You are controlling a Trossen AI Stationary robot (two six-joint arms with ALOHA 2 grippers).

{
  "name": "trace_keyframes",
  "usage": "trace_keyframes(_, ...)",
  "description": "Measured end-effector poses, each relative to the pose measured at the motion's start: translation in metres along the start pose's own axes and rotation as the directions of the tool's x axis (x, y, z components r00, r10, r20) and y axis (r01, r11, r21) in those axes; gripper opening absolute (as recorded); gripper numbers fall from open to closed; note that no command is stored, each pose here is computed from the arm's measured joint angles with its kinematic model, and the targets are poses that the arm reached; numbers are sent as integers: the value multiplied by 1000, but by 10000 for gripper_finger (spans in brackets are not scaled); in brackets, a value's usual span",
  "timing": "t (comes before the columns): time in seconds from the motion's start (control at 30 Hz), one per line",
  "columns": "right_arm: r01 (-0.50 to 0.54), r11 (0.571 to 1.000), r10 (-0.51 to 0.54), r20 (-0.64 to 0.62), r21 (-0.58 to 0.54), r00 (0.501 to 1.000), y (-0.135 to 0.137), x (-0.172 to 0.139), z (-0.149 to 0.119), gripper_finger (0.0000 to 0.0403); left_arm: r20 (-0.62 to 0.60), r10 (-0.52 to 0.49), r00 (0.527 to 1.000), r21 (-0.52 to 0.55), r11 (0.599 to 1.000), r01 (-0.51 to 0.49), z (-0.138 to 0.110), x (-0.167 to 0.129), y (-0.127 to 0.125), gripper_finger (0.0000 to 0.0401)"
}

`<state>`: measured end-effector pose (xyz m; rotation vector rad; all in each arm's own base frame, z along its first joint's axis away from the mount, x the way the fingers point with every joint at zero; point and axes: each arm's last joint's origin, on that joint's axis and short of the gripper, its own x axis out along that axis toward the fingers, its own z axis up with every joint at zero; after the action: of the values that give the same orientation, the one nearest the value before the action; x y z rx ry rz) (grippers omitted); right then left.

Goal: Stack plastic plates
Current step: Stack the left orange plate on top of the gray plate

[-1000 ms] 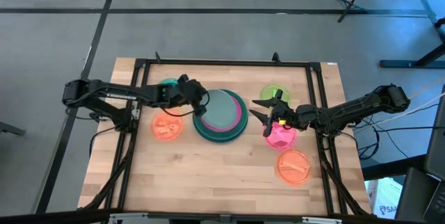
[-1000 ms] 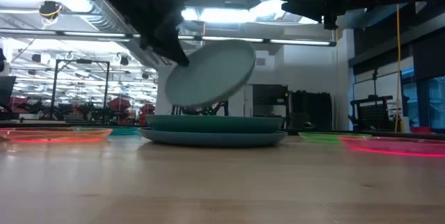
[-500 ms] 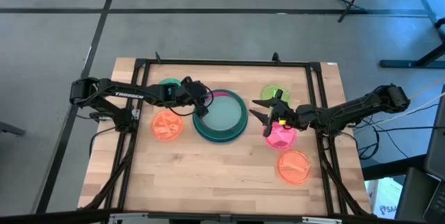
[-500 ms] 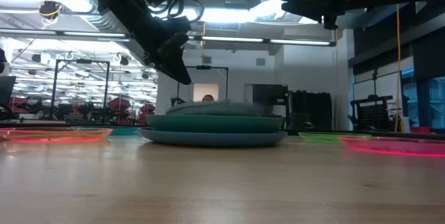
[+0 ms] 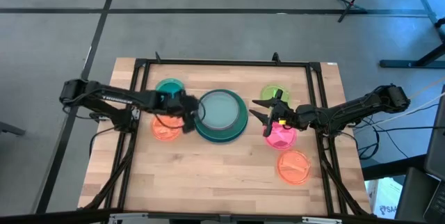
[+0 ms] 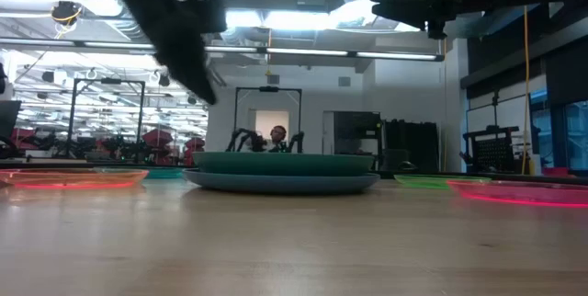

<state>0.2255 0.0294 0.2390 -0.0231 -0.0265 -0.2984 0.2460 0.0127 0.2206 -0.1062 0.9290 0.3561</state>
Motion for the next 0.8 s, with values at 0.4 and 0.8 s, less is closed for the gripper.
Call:
trace_keyframes(0.4,0,1000,0,2,4,1000,0,0,0,177,-210,-41,977,43,998,51,-68,-6,-61,117)
trace_keyframes(0.8,-1,1000,0,2,4,1000,0,0,0,177,-260,10,965,67,998,8,-108,4,-60,117)
